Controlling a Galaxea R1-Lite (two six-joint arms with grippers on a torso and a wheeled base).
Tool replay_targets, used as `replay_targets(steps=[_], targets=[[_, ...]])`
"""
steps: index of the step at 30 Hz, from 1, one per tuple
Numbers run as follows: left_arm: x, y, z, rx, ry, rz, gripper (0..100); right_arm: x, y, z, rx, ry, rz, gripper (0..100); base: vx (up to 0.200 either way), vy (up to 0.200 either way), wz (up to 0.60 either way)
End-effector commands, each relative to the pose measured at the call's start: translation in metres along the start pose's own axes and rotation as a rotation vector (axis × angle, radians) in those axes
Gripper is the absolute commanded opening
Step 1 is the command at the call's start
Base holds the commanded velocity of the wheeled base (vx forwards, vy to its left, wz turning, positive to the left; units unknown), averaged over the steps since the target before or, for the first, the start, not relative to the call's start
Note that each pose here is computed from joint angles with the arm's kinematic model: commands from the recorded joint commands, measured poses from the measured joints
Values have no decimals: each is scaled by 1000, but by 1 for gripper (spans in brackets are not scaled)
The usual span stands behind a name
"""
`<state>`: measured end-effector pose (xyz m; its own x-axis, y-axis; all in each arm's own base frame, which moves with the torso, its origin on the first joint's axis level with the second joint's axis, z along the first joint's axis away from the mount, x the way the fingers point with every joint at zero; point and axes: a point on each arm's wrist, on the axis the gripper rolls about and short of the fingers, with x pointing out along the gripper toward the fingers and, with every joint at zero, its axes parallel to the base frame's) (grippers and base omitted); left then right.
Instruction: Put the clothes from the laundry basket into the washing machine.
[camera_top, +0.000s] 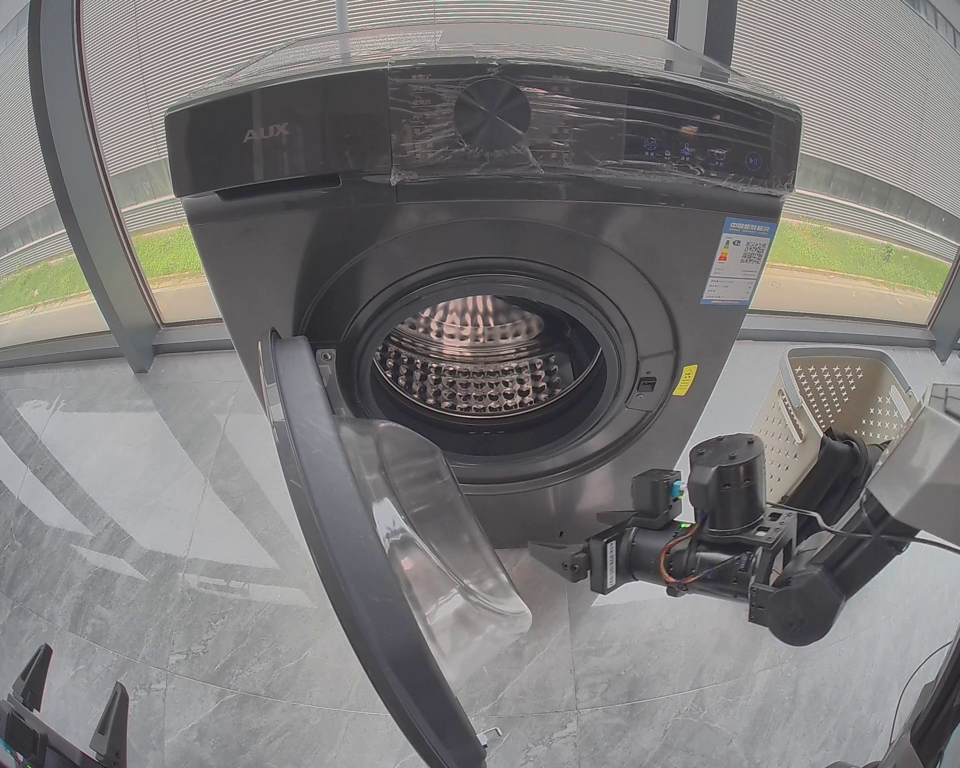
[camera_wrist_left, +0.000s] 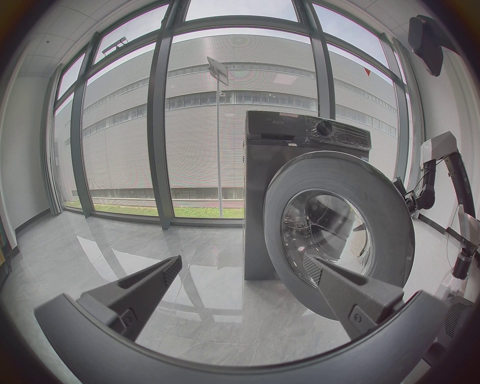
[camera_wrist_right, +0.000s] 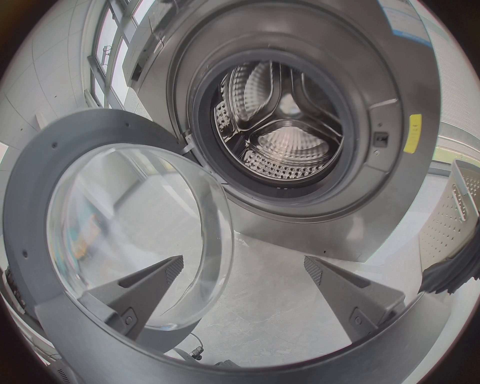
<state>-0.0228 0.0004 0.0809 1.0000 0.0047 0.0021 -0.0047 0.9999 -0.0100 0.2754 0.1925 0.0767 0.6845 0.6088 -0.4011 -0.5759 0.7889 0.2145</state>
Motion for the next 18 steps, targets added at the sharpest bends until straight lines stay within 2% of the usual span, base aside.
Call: replay_targets(steps=[1,6,9,14,18], targets=[[0,0,-5,-1,1,0,100,26,10,-18,-12,51,22,100,0,0,0],[0,0,-5,-1,1,0,100,33,27,-21,-23,48,57,100,0,0,0],[0,0,-5,-1,1,0,100,33,34,-18,-1,18,79,100,0,0,0],[0,0,-5,-1,1,0,100,34,33,-10,4,-20,90,100,0,0,0],[0,0,-5,-1,1,0,100,39,38,-3,-1,-39,116,100,0,0,0]])
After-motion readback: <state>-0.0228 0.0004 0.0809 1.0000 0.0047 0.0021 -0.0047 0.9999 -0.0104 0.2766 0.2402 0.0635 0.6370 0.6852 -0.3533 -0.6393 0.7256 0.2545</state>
